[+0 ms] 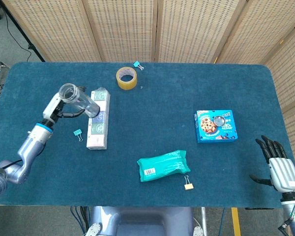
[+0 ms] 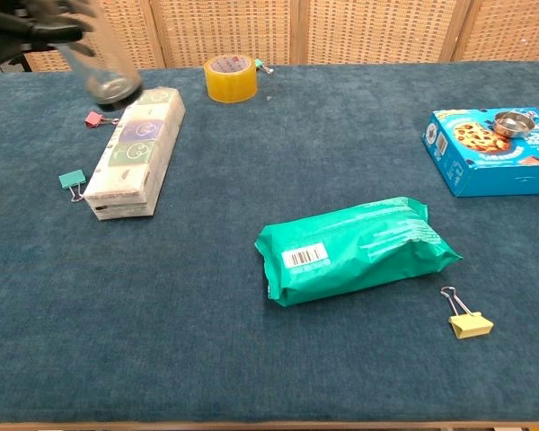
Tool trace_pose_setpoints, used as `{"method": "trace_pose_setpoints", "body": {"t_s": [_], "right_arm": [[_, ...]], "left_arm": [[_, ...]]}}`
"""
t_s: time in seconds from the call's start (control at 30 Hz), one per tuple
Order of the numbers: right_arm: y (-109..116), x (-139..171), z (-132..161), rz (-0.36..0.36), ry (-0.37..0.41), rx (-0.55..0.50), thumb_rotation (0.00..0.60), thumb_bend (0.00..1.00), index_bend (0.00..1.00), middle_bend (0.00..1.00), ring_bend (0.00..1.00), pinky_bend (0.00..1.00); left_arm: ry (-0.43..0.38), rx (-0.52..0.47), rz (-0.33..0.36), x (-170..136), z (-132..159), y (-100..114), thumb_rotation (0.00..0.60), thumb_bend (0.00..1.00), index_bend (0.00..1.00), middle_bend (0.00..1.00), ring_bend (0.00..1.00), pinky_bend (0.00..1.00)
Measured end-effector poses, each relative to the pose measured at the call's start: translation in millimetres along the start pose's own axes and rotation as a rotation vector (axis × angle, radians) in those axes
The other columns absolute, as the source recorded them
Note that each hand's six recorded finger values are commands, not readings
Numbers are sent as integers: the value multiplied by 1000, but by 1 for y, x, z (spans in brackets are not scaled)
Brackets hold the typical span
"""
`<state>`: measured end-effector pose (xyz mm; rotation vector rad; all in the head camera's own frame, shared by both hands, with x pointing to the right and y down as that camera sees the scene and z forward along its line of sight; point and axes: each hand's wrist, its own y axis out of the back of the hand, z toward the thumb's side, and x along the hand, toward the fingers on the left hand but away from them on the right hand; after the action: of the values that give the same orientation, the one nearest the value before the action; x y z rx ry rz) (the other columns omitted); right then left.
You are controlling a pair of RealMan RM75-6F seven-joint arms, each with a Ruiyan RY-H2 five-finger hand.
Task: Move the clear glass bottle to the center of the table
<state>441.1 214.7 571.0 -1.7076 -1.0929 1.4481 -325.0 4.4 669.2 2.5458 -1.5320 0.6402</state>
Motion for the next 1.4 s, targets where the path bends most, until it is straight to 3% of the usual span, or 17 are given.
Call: {"method": "trace_pose_setpoints", "body": {"t_s": [0.3,0.5,0.7,0.9,1.4], "right_arm": [[5,1,-14,-12,-45,-9,600,0,0,0,0,0],[8,2,-22,-17,-71,-15,600,0,0,0,0,0],[11,2,-27,-24,-85,-21,600,0,0,0,0,0],[13,3,-28,-30,-88,-24,600,0,0,0,0,0],[12,2,-27,-28,-86,-25,600,0,0,0,0,0]], "left_arm": [[-26,-11,-183,46,43,-96,600,453,347,230,162,299],[4,-8,-259,65,38,-152,600,449,346,232,162,299],[30,-25,-295,76,24,-192,600,445,346,232,161,299],[29,-11,-310,79,16,-208,600,444,347,232,161,299],[28,51,-326,72,6,-210,600,422,310,210,89,299]]}}
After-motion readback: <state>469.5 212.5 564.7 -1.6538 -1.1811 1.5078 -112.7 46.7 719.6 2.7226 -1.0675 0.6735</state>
